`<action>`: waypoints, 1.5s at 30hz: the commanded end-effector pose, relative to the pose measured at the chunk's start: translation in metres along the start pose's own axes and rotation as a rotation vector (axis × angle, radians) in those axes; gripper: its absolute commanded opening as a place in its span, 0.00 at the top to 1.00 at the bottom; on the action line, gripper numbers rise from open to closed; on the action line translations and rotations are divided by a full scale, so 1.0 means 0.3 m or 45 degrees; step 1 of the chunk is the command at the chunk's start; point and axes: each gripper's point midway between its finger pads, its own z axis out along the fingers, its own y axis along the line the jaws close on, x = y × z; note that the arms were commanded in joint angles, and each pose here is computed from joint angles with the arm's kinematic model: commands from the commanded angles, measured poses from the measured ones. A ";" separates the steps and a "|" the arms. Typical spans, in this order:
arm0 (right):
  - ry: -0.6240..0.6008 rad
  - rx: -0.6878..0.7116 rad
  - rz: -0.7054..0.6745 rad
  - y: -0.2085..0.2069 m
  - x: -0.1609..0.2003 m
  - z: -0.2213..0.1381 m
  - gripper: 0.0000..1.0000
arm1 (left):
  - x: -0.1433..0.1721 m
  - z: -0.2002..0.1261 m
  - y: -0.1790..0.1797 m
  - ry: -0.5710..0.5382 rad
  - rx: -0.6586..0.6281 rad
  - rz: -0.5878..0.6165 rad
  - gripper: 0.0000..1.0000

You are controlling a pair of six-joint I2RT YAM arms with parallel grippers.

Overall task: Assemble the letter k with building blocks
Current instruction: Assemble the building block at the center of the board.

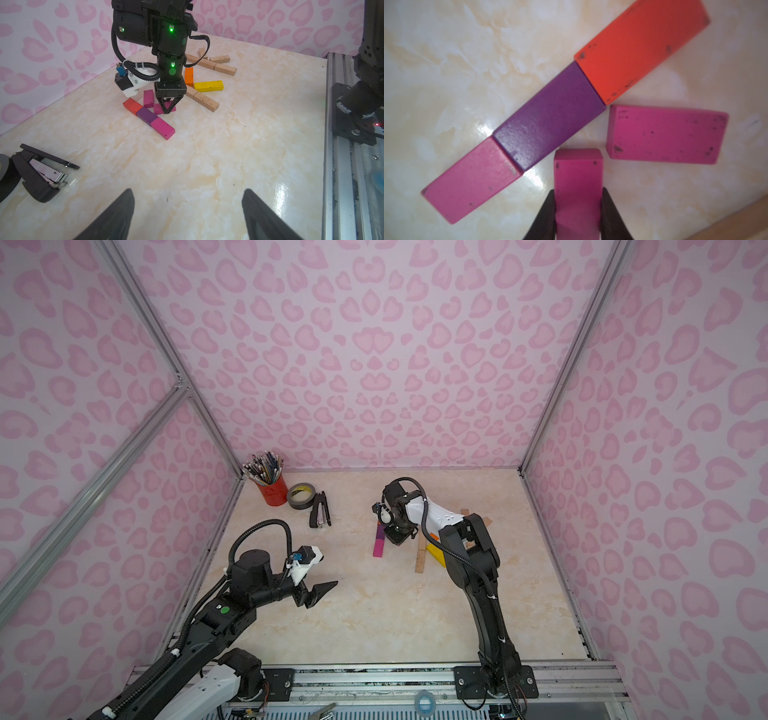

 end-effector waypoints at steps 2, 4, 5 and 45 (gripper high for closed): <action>0.025 -0.050 0.015 0.026 0.017 0.010 0.61 | -0.024 0.000 0.002 -0.047 0.008 0.027 0.17; 0.016 -0.045 0.017 0.025 0.012 -0.002 0.58 | -0.023 0.000 0.001 -0.050 0.010 0.026 0.17; 0.009 -0.042 0.017 0.024 0.008 -0.010 0.57 | -0.023 0.000 0.001 -0.051 0.010 0.026 0.17; -0.025 -0.033 0.026 0.026 0.004 -0.063 0.59 | -0.021 -0.001 0.005 -0.060 0.004 0.024 0.17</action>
